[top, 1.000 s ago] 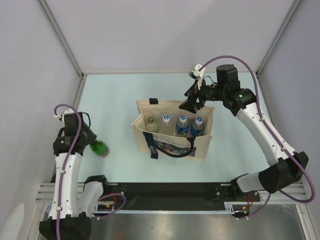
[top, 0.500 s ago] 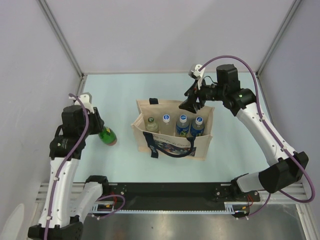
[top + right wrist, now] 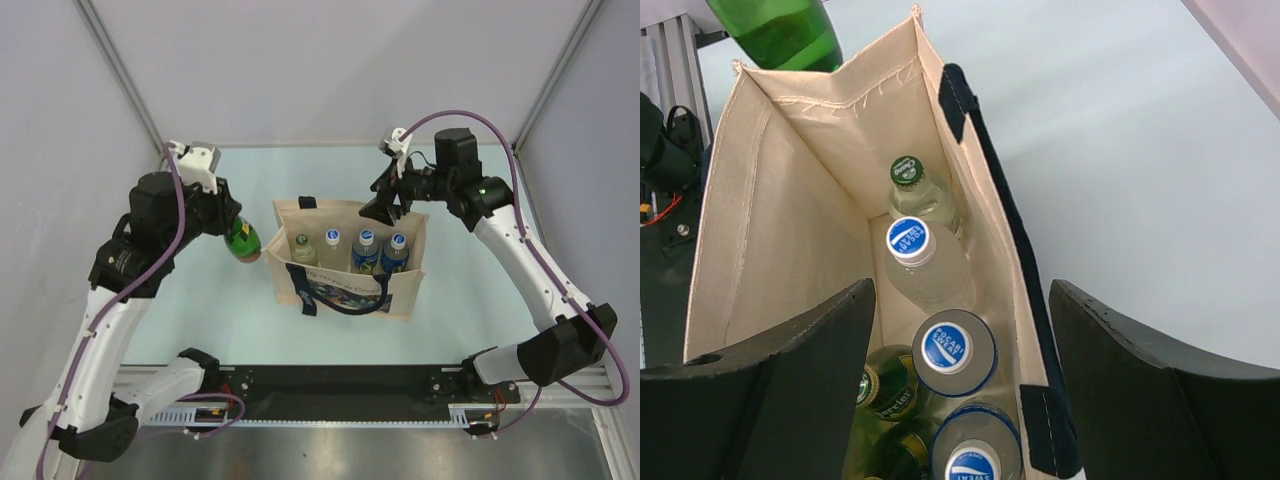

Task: Place the beverage into the canvas bag

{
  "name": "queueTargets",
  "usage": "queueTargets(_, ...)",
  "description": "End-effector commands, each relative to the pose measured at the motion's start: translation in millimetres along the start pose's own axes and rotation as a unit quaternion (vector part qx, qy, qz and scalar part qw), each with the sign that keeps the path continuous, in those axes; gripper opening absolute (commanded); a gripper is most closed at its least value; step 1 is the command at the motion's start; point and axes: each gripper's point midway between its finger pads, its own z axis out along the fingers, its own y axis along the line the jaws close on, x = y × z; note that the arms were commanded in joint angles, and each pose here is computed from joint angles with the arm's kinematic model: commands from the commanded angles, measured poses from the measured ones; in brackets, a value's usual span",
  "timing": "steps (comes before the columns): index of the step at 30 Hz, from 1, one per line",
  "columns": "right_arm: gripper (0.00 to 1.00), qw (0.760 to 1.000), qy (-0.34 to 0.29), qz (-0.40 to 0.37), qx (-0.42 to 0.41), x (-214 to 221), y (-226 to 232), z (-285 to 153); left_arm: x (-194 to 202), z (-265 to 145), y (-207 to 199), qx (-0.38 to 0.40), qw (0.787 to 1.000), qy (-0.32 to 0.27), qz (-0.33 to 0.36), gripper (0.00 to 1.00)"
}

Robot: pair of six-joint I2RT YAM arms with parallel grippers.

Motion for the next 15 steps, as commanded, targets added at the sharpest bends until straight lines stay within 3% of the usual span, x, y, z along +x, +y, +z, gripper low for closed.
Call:
queueTargets(1, 0.76, 0.999, -0.03, -0.017, 0.008, -23.4, 3.6, -15.2, -97.4, -28.0, -23.0, 0.03, 0.988, -0.15, 0.022, 0.0)
queueTargets(8, 0.76, 0.999, -0.029, -0.009, 0.012, -19.6, 1.1, -17.4, -148.7, -44.5, -63.4, 0.084, 0.976, -0.193, 0.052, 0.0)
queueTargets(15, 0.76, 1.0, -0.026, -0.001, 0.017, -16.2, -1.2, -19.2, -165.4, -41.9, -98.6, 0.129, 0.969, -0.2, 0.07, 0.0)
